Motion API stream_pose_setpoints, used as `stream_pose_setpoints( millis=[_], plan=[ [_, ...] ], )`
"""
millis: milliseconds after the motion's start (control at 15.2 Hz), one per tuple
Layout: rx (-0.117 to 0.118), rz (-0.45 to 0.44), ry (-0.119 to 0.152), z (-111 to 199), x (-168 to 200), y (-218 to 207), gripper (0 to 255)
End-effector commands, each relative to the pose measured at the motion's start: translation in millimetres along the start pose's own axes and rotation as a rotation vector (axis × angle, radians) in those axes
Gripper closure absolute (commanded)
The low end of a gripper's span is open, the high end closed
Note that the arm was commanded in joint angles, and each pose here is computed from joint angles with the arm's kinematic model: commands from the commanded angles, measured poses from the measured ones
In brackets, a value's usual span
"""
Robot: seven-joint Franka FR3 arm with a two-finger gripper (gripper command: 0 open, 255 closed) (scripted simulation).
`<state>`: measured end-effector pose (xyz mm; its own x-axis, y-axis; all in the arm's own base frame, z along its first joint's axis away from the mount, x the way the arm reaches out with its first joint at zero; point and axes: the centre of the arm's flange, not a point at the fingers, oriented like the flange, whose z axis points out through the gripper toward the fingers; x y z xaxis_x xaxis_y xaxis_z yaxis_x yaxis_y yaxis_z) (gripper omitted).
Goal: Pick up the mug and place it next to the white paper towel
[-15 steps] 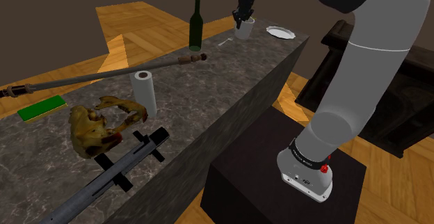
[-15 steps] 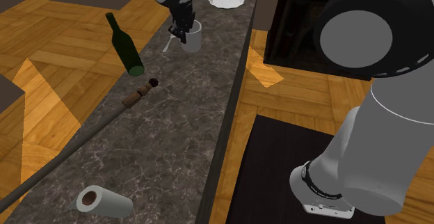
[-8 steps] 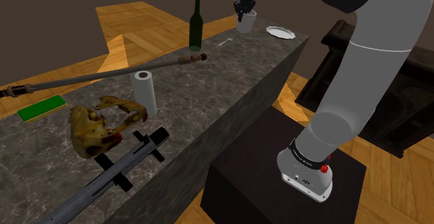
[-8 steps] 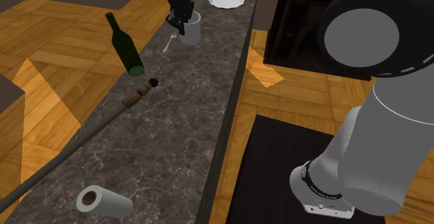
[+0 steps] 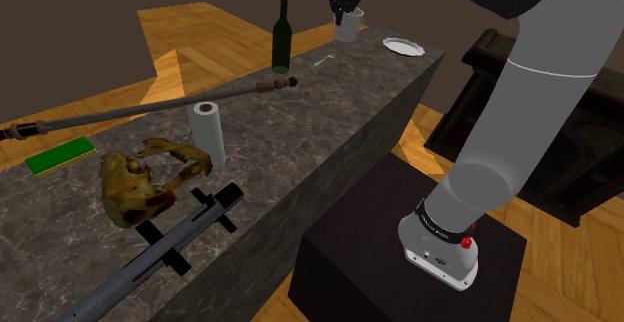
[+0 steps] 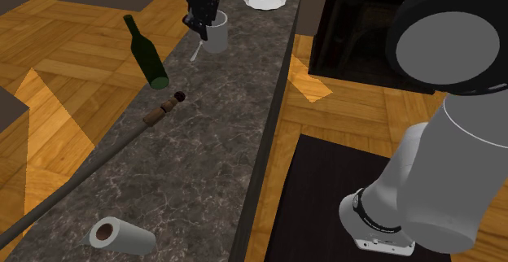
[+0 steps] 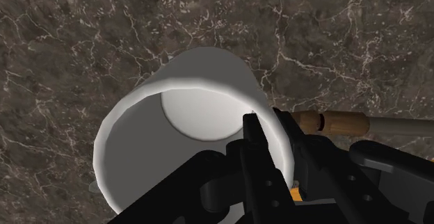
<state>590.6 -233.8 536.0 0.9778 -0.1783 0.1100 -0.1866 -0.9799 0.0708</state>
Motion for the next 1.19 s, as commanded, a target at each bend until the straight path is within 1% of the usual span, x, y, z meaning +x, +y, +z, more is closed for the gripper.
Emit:
stream_pose_setpoints(
  millis=[0, 1122],
  plan=[
    [0.000, 0.001, 0.000, -3, 0, -25, 255],
    [0.000, 0.001, 0.000, -19, 0, -249, 255]
  ],
)
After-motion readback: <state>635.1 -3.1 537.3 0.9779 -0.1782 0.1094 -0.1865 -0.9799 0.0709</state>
